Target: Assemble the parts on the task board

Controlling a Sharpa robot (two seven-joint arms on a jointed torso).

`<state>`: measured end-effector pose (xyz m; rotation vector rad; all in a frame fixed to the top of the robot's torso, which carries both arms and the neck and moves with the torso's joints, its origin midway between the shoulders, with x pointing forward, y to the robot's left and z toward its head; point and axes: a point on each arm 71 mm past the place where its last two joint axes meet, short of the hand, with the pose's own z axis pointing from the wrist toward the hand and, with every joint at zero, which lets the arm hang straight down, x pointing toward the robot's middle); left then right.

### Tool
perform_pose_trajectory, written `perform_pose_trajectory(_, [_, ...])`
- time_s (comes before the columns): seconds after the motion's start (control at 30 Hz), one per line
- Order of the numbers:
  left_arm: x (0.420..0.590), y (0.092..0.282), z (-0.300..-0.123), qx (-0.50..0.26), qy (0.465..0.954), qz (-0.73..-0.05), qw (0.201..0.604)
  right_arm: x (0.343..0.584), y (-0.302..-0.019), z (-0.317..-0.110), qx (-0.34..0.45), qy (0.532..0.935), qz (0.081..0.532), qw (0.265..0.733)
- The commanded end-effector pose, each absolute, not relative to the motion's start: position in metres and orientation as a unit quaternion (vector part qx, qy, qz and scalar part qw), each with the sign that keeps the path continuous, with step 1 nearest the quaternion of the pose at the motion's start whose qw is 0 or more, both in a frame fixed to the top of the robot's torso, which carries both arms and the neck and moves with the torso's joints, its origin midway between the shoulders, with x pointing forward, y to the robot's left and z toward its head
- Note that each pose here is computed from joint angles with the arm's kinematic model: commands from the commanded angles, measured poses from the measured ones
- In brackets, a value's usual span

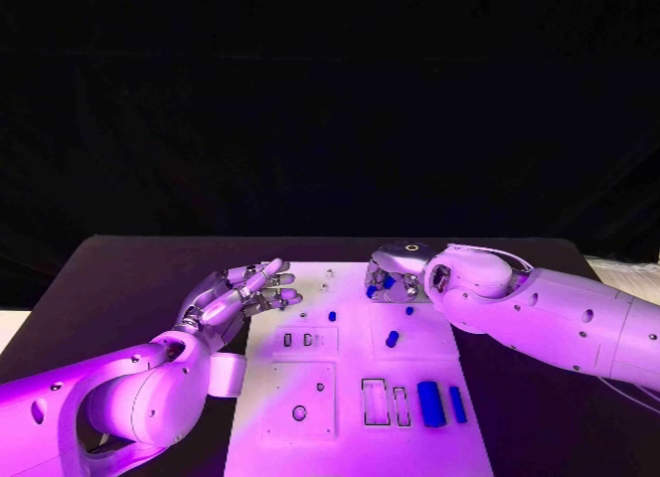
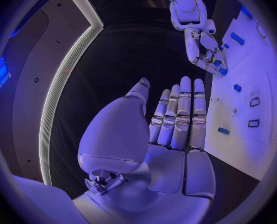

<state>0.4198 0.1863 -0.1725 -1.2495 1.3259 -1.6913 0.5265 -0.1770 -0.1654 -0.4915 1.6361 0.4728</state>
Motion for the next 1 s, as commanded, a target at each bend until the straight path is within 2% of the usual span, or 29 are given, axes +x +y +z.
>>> perform_pose_trajectory(0.03, [0.419,0.184,-0.171,-0.472,0.504,-0.652,0.313,0.527,-0.178,-0.170,-0.221,0.722,0.196,0.626])
perform_pose_trajectory(0.63, [0.420,0.184,-0.172,-0.474,0.508,-0.647,0.314,0.524,-0.169,-0.152,-0.188,0.655,0.215,0.700])
perform_pose_trajectory(1.0, [0.420,0.182,-0.172,-0.474,0.508,-0.648,0.311,0.529,-0.147,-0.148,-0.185,0.639,0.224,0.713])
